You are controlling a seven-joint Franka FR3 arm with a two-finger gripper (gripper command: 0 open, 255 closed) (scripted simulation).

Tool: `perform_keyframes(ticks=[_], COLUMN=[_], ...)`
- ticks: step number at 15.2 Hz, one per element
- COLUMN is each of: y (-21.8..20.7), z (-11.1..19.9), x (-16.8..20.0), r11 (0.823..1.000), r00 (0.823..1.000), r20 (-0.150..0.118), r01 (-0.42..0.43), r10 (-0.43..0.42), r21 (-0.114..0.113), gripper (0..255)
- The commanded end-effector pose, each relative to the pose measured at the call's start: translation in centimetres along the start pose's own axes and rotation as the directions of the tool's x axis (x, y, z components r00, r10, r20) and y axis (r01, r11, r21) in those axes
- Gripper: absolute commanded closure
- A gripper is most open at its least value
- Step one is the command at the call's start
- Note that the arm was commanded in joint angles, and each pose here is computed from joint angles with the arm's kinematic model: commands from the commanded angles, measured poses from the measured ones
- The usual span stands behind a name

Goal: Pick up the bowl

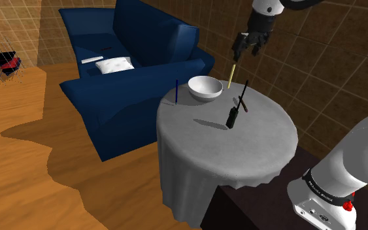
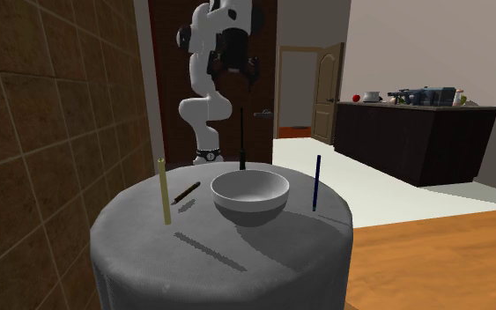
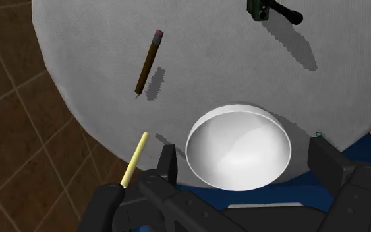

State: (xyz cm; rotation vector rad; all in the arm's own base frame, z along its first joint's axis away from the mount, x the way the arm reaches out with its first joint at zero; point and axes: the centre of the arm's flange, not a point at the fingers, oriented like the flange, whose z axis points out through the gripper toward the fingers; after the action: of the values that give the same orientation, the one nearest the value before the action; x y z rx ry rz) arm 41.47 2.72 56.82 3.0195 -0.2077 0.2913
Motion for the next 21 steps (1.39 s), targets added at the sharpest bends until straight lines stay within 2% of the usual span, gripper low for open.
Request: perform_keyframes(ticks=[1, 21], y=[-1.3, -12.1], z=[2.4, 22.2], x=[1.5, 15.9], r11=[1.0, 1.0], r00=[1.0, 0.994], r20=[0.009, 0.106], r01=[-0.002, -0.018], r10=[0.002, 0.02], r21=[-0.002, -0.024], gripper=[0, 0])
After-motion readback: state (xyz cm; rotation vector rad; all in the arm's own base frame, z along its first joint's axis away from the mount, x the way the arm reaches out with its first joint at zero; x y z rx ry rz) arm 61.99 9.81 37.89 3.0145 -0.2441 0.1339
